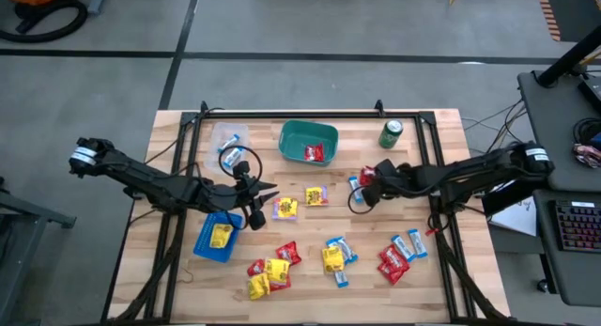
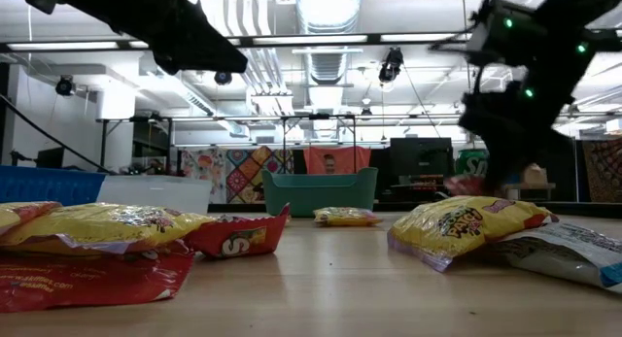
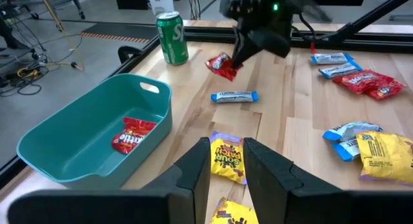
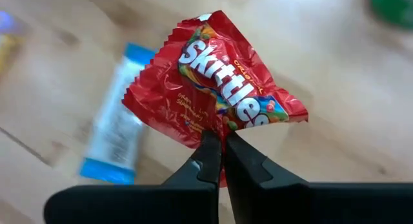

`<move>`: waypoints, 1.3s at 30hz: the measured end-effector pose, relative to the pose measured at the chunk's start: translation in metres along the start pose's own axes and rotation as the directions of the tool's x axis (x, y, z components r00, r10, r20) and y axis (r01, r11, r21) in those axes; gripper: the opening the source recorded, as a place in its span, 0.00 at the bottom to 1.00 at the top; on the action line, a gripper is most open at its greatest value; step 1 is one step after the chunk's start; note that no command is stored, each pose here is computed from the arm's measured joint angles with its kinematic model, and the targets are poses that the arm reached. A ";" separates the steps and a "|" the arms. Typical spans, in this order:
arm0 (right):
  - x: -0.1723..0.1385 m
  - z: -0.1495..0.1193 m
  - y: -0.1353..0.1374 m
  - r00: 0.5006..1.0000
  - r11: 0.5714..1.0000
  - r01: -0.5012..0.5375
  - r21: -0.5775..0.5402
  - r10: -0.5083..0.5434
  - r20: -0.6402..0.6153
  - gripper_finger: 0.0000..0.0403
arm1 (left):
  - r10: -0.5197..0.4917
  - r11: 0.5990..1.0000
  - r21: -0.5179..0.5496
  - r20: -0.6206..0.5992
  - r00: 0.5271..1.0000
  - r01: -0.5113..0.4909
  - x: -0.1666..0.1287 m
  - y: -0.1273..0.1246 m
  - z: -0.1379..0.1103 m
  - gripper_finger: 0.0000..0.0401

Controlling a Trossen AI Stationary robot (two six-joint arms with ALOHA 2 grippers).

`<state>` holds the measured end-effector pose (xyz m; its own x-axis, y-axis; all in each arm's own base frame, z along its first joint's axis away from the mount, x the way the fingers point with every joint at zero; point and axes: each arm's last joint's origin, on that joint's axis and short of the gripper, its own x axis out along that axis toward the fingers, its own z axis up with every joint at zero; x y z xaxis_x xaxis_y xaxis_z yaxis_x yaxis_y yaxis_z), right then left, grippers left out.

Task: Sort candy
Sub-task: Put the red candy into the green bin

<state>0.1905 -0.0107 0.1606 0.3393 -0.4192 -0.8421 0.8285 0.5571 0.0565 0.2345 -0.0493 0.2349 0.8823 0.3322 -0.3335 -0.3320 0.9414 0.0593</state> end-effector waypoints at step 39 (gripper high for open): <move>0.057 0.141 0.059 0.901 0.984 -0.059 -0.167 0.124 0.416 0.30 | 0.002 0.999 -0.050 0.008 1.000 -0.001 0.001 0.000 0.001 0.19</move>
<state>0.3217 -0.1029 0.1919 0.5938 -0.6065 -0.5288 0.7213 0.6925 0.0156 0.2355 -0.0495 0.2352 0.8843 0.3342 -0.3259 -0.3493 0.9369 0.0129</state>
